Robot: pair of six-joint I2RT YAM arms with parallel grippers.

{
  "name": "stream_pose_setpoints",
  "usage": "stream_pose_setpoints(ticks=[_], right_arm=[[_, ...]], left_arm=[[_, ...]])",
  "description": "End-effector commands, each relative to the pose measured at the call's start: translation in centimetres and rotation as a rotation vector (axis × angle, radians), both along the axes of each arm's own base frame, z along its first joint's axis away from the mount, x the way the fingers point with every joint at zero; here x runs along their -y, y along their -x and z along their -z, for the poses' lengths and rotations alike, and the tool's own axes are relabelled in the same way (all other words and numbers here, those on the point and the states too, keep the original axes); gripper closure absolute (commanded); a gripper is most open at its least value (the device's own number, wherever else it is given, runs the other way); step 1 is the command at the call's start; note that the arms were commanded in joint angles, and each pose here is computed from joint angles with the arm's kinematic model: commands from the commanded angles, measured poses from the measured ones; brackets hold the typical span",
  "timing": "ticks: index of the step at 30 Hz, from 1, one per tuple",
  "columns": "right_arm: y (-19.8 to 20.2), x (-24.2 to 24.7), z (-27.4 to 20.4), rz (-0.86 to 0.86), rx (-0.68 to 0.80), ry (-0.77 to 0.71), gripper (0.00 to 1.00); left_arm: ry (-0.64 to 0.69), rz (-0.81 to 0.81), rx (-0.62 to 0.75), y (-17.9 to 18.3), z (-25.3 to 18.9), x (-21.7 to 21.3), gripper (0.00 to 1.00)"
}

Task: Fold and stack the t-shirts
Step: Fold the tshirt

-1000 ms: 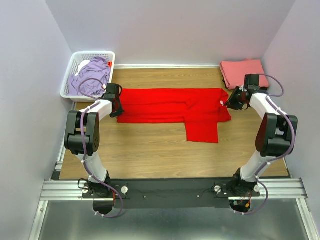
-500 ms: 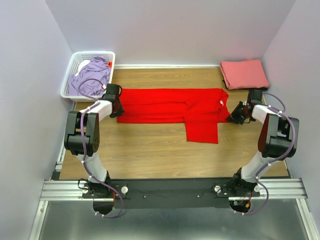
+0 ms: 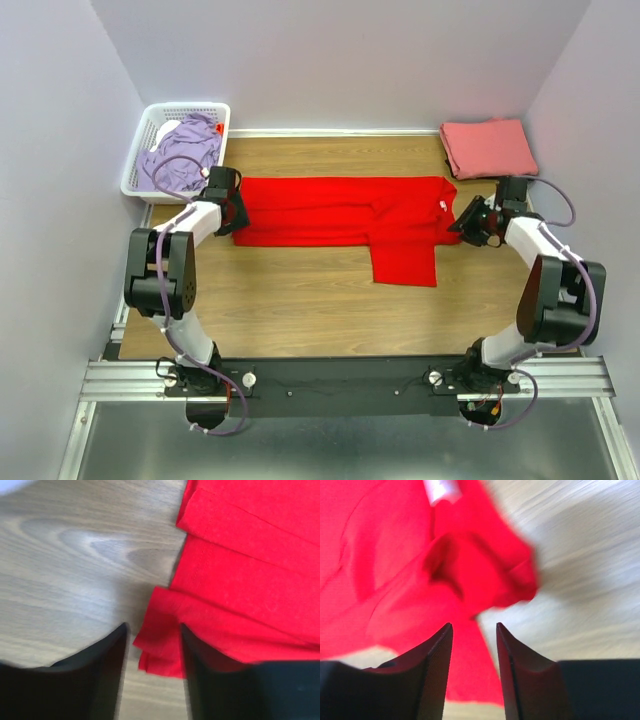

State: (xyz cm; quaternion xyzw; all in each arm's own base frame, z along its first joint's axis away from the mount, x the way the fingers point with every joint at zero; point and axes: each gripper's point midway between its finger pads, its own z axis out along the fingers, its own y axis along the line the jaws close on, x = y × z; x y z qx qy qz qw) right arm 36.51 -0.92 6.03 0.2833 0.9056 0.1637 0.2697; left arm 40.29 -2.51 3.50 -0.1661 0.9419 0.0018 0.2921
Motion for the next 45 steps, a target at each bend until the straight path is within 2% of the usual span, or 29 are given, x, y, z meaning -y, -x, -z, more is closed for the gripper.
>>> stream_pose_setpoints(ticks=[1, 2, 5, 9, 14, 23, 26, 32, 33, 35, 40, 45], right_arm=[[3.2, -3.1, -0.9, -0.109, -0.029, 0.044, 0.51], [4.3, -4.0, -0.7, -0.134, -0.051, 0.079, 0.48], [6.1, -5.1, -0.2, -0.154, -0.111, 0.144, 0.44], [8.1, -6.2, 0.9, -0.179, -0.183, 0.274, 0.37], [9.3, -7.7, 2.1, -0.218, -0.239, 0.334, 0.37], [10.2, -10.4, 4.4, -0.290, -0.306, 0.383, 0.46], [10.5, -10.5, 5.6, -0.296, -0.342, 0.400, 0.51], [10.2, -10.3, 6.0, -0.308, -0.351, 0.418, 0.83], [9.9, -10.4, 5.6, -0.308, -0.337, 0.417, 0.92], [8.4, -11.0, 4.1, -0.307, -0.291, 0.411, 0.98], [3.9, -12.6, 0.1, -0.308, -0.177, 0.395, 0.99], [-2.4, -14.4, -3.4, -0.283, -0.066, 0.360, 0.99]], left_arm=[[-0.001, 0.004, 0.069, 0.0, -3.3, -0.1, 0.36], [-0.005, 0.003, 0.086, 0.0, -4.2, -0.1, 0.35], [-0.015, 0.010, 0.114, 0.3, -5.5, 0.0, 0.23], [-0.025, 0.021, 0.181, 1.1, -8.0, 0.5, 0.22], [-0.042, 0.048, 0.254, 2.3, -9.3, 1.5, 0.22], [-0.082, 0.080, 0.278, 4.1, -8.0, 1.8, 0.22], [-0.090, 0.080, 0.287, 4.0, -7.7, 1.7, 0.22], [-0.101, 0.076, 0.281, 3.9, -6.7, 1.7, 0.23], [-0.103, 0.076, 0.281, 3.9, -6.6, 1.6, 0.23], [-0.106, 0.077, 0.282, 3.7, -6.7, 1.6, 0.24], [-0.111, 0.076, 0.285, 3.7, -6.7, 1.5, 0.24], [-0.111, 0.081, 0.283, 3.7, -6.6, 1.6, 0.24]])
